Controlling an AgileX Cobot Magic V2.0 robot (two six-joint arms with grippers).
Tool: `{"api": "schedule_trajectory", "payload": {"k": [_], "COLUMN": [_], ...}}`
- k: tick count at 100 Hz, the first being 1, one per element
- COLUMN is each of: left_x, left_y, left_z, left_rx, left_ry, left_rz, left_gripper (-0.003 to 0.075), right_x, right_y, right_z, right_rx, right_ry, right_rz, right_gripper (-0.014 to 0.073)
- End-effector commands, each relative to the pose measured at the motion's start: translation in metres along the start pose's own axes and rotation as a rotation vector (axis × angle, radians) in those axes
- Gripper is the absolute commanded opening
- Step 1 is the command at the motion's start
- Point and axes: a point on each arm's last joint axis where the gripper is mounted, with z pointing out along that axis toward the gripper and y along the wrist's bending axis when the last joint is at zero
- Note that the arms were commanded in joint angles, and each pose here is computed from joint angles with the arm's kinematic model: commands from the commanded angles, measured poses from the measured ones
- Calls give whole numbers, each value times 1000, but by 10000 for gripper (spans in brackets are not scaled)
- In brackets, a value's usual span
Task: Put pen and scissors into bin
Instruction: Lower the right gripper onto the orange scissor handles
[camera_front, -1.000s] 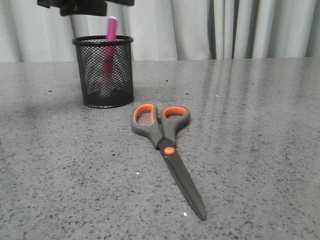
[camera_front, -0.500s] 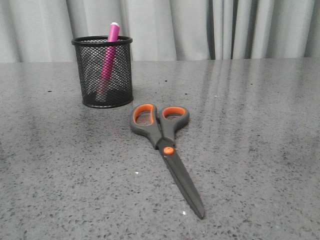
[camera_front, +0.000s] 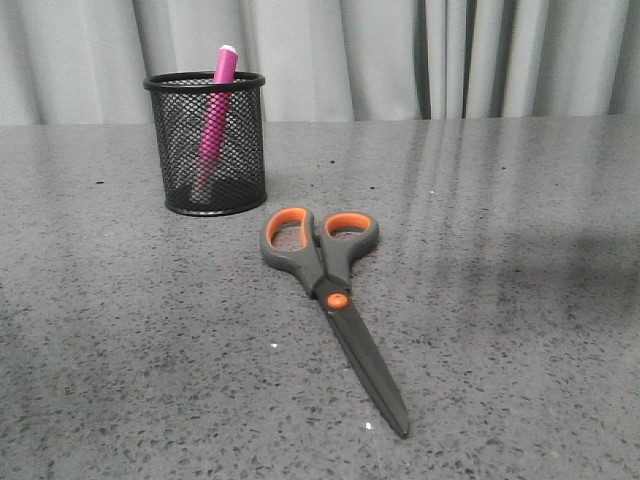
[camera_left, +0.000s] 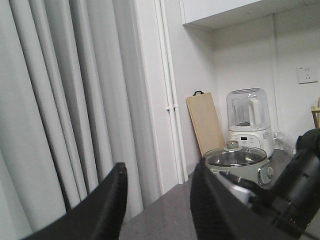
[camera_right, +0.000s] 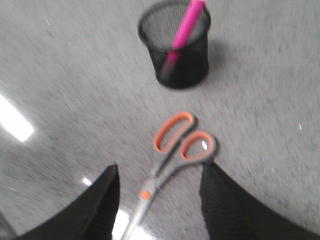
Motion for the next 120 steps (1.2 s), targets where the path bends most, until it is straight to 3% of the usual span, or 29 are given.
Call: {"api": "schedule_trajectory", "payload": {"k": [1,13,41,63,92,120], "left_x": [-5,2,4,4,4,5], "left_y": [-3,-5,-8,-10,-10,-15], "left_z": [-5,-8,-8,-9,-9,-8], "left_rx": [-2,-3,21,44,42,80], "left_ry": [-35,-23,-17,-15,-11,1], "left_rz": [-41,-51,-98,-96,-91,-76], "left_gripper": [270,270,270,270,270,270], "right_x": [-7,-2,-15,-12,5,15], "right_y": [6,17,28,27,26,23], "right_z": [18,54,101,119,149,176], "right_rx": [117,208,130,130,127,146], "right_ry": [32,191,290,320,453,497], "right_rz": [-20,-45,46,55,124,153], "right_gripper": [325,330,333,514,517,497]}}
